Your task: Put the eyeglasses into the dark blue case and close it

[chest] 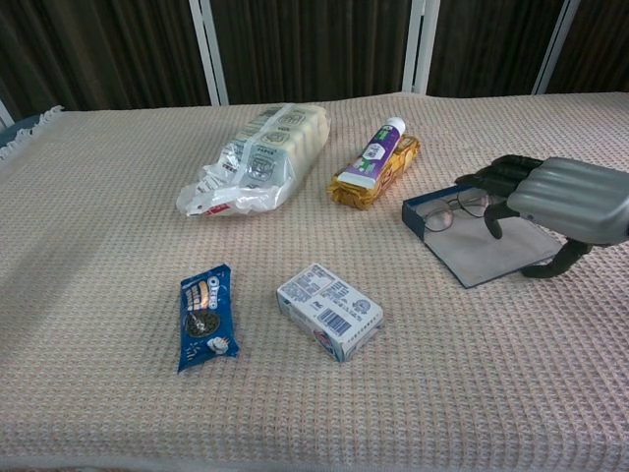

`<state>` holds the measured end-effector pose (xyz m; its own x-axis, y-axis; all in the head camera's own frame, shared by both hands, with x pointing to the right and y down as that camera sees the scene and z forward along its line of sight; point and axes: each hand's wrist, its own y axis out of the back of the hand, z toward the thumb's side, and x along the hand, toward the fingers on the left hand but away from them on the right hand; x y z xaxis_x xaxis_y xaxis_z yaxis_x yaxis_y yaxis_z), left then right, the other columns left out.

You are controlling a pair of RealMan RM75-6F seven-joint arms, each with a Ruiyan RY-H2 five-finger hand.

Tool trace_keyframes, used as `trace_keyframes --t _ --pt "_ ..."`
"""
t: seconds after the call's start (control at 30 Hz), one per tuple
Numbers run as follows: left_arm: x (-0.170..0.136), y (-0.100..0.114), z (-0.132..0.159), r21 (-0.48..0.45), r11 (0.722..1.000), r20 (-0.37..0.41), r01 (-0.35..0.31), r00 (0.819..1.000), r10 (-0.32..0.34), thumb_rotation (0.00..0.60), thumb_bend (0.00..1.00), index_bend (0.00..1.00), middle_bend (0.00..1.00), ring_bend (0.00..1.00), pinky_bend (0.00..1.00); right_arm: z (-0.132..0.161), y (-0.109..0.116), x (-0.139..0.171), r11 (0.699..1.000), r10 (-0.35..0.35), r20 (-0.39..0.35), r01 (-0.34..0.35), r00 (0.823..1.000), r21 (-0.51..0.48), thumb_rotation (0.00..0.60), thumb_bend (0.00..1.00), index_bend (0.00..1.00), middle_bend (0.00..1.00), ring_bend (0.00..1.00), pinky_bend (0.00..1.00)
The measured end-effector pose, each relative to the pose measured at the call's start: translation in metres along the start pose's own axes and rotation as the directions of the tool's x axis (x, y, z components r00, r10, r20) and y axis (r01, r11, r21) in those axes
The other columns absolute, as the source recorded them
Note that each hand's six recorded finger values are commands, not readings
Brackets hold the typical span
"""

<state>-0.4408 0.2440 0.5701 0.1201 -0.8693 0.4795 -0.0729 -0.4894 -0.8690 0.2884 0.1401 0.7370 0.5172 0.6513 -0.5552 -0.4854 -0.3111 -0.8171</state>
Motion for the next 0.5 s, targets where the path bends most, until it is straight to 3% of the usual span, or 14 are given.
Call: trace_keyframes --t 0.23,0.5 --pt "0.0002 0.0008 -0.0013 -0.009 1.0 -0.017 -0.011 1.0 0.011 0.6 0.43 0.0 0.0 0.0 0.1 0.0027 -0.0017 -0.0034 1.0 -0.003 -0.001 0.003 1.0 0.002 0.6 0.27 0.57 0.04 0.0 0.07" --pt "0.0001 0.0013 -0.002 -0.013 1.0 -0.026 -0.016 1.0 0.016 0.6 0.43 0.0 0.0 0.0 0.1 0.0042 -0.0005 -0.0058 1.0 -0.013 0.002 0.013 1.0 -0.007 0.6 0.47 0.59 0.05 0.0 0.08"
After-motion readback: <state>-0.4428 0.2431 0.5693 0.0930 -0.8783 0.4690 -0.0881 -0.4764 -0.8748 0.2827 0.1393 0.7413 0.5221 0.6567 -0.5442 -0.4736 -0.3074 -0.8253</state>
